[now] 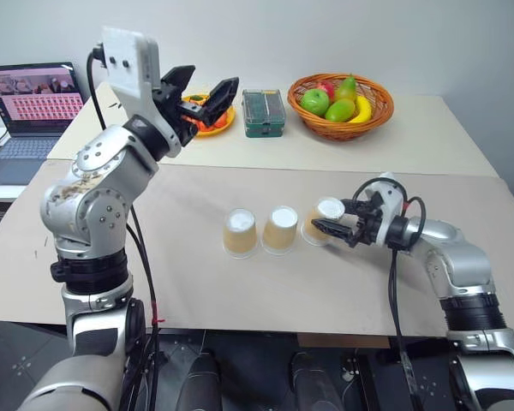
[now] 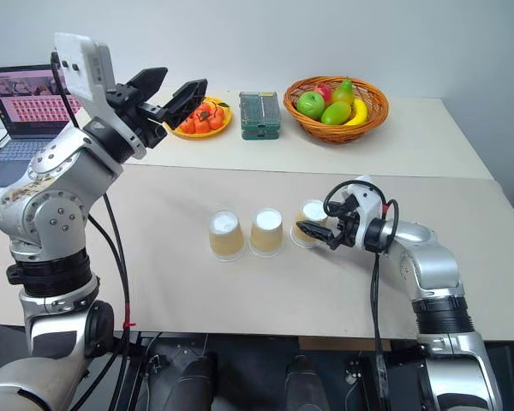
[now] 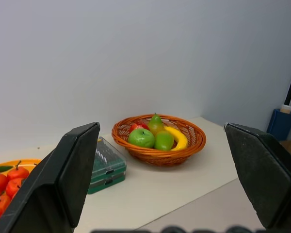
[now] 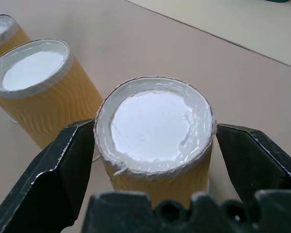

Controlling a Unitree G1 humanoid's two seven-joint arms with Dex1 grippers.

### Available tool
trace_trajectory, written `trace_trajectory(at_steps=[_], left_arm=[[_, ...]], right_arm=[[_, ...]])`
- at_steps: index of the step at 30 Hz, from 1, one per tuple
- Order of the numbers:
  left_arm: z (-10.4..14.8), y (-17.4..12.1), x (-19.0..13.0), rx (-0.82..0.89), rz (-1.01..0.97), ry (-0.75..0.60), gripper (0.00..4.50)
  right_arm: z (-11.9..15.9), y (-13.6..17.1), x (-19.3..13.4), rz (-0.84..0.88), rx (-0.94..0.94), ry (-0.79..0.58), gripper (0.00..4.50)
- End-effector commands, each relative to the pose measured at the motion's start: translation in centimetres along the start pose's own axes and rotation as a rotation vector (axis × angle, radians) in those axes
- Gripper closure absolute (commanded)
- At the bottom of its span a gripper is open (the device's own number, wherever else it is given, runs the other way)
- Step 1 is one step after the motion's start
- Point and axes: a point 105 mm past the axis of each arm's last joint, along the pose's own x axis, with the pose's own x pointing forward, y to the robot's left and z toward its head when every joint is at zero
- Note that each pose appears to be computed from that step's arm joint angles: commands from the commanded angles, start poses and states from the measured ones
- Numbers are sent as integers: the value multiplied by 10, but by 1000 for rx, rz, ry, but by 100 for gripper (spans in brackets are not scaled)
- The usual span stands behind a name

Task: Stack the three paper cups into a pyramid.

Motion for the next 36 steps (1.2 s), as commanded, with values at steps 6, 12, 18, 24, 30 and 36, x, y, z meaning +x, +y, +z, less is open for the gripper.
trace_trajectory(at_steps=[6,12,18,24,30,36], left_arm=[[0,-3,-13,25,20,1,0],[-5,0,-15,22,21,16,0],[-24,6,-31,34,-5,81,0],[-55,3,-72,18,-113,191,0],[-73,10,-101,8,-111,250,0],[-72,-2,-99,12,-136,224,0]], right_arm=[[13,-5,2,-5,-49,-40,141],[18,-7,-3,-14,-66,-36,200],[52,-10,-20,-34,-113,-65,200],[103,3,-28,14,-190,-79,200],[143,34,-24,136,-248,-72,200],[162,58,-5,226,-218,-68,200]])
